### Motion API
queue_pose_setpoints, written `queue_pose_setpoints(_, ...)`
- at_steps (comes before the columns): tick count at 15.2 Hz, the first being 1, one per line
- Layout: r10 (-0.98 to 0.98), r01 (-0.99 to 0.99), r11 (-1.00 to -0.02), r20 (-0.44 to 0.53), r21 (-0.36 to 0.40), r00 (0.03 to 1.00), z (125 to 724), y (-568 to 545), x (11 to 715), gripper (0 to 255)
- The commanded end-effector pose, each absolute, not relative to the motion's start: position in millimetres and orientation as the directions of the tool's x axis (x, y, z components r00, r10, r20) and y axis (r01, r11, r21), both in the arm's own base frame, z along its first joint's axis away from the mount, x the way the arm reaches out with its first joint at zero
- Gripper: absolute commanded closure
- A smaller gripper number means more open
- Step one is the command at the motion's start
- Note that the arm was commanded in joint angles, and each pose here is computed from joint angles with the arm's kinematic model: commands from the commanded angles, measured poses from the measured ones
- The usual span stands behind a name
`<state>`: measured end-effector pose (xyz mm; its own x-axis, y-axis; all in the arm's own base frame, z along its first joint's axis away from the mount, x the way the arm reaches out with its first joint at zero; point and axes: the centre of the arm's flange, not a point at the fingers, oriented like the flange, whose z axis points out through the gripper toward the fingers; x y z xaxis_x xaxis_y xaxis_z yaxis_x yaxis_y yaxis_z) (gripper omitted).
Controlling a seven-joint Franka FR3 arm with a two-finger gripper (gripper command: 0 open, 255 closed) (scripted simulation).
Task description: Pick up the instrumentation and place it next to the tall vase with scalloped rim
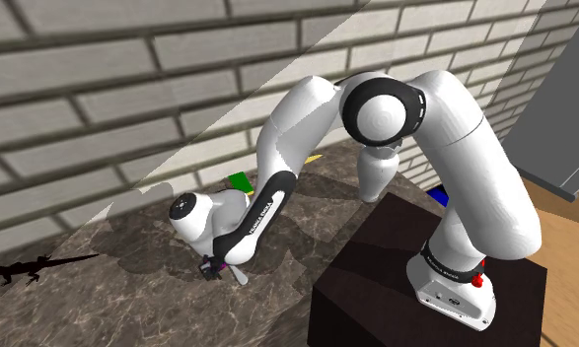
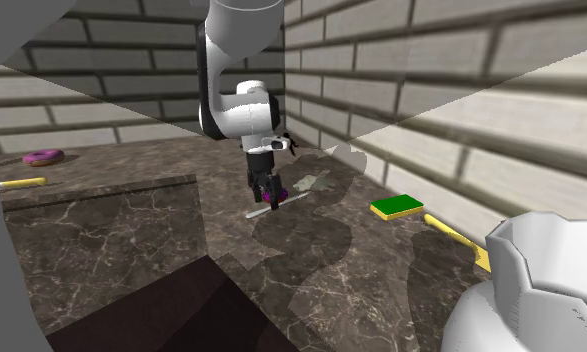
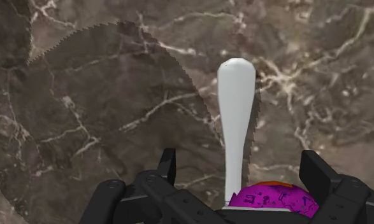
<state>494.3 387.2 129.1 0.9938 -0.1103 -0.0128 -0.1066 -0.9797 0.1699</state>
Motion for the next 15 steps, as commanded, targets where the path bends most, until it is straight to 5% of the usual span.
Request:
queue_pose_setpoints(1, -0.11, -0.107, -0.98, -0.012, 0.17, 0.994, 127.3, 386.9, 494.1, 0)
queue_pose_setpoints(6, -0.11, -0.107, -0.98, -0.012, 0.17, 0.994, 127.3, 386.9, 494.1, 0)
queue_pose_setpoints(7, -0.11, -0.107, -0.98, -0.012, 0.17, 0.994, 127.3, 386.9, 494.1, 255)
queue_pose_setpoints(15, -0.11, -0.107, -0.98, -0.012, 0.17, 0.994, 127.0, 386.5, 493.7, 255)
